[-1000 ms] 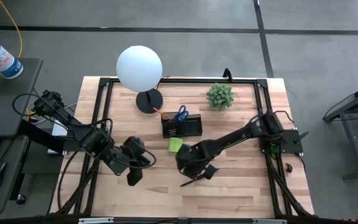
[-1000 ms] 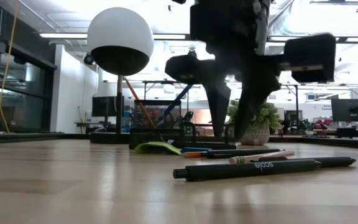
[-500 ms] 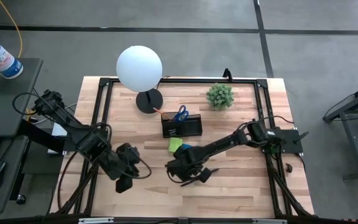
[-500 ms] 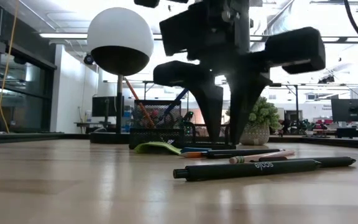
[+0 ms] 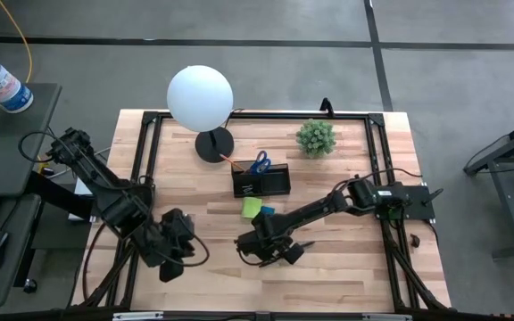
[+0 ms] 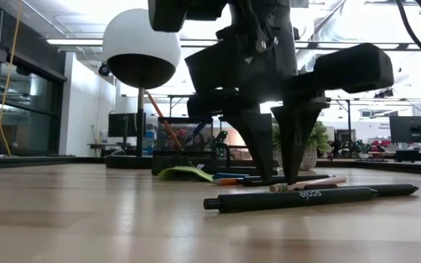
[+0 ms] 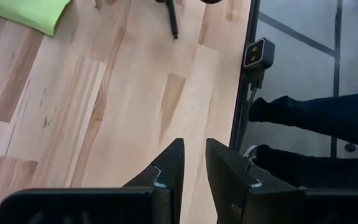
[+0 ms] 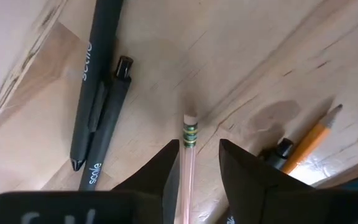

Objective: Pick and place office supplies into organizer
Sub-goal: Put the pink pencil into the top left side of the desk organizer

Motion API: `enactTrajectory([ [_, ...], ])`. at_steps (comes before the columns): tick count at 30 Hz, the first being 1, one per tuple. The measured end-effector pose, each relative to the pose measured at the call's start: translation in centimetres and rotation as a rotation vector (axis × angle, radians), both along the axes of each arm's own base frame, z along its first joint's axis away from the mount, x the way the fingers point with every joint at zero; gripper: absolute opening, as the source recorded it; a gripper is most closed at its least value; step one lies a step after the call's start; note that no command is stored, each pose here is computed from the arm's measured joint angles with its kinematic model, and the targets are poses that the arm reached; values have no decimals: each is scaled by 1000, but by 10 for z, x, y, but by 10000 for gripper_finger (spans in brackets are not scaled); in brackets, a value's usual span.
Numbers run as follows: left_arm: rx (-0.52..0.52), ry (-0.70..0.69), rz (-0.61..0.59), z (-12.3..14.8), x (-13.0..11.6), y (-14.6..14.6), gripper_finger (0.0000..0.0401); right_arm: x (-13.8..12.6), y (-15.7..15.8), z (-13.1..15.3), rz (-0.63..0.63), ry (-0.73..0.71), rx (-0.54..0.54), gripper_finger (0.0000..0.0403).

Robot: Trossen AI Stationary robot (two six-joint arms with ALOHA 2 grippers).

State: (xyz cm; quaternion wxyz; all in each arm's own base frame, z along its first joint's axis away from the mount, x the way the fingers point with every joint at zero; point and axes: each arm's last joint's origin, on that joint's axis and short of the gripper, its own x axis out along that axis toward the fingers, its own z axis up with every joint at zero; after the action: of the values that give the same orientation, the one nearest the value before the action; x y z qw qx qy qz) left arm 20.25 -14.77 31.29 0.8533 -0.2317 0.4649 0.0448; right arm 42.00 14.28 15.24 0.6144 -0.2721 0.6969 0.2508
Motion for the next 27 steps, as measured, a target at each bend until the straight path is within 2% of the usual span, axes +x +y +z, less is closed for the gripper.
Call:
enactTrajectory([
  [22, 24, -19, 22, 0, 1, 1, 56, 3, 8, -1, 1, -36, 50, 103],
  [27, 24, -19, 23, 0, 1, 1, 56, 4, 9, -4, 1, -36, 55, 93],
])
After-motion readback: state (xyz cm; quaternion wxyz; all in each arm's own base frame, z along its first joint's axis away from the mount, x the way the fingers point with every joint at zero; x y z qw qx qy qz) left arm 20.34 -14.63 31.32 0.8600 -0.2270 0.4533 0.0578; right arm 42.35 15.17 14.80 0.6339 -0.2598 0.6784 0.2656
